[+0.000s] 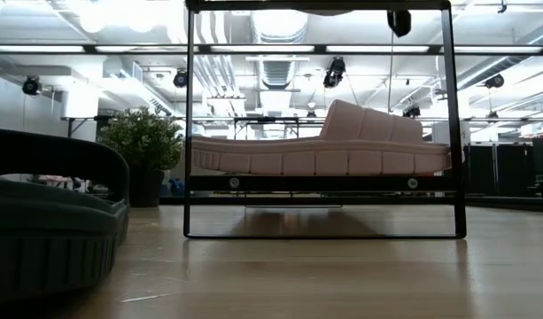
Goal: Pick and place slides into the shelf
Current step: Put the pink slide on the shelf
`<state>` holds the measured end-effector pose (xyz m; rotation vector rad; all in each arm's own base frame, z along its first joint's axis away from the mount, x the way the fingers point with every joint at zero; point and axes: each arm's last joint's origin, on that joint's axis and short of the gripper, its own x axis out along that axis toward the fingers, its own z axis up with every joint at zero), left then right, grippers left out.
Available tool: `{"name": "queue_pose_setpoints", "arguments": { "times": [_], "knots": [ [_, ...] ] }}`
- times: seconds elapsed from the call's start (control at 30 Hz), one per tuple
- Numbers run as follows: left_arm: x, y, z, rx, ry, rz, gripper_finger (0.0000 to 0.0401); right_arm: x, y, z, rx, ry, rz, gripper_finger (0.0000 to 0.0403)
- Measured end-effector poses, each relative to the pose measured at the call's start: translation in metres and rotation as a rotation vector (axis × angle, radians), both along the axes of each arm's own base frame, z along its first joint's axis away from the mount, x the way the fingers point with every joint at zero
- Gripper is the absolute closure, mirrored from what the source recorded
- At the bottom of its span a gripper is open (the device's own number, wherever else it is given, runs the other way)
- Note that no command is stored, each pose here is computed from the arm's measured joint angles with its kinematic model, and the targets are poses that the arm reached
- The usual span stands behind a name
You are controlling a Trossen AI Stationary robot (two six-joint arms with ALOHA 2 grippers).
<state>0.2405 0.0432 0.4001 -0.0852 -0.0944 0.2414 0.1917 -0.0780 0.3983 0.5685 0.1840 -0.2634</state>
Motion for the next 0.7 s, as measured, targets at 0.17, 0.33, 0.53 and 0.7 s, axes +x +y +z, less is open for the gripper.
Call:
{"name": "queue_pose_setpoints", "arguments": {
  "times": [0.17,0.33,0.53,0.7],
  "knots": [
    [-0.016,-0.002,0.003,-0.004,0.006,0.025,0.0166,0.0,-0.012,-0.008,-0.005,0.06,0.073,0.0365],
    [-0.024,-0.002,-0.007,-0.025,0.021,0.082,0.0166,-0.007,-0.022,-0.023,0.012,0.174,0.137,0.0365],
    [-0.027,-0.001,-0.015,-0.048,0.025,0.114,0.0166,-0.017,-0.036,-0.039,0.094,0.218,0.248,0.0365],
    [-0.028,-0.001,-0.023,-0.083,0.023,0.137,0.0166,-0.014,-0.051,-0.052,0.153,0.22,0.307,0.0365]
  ]
}}
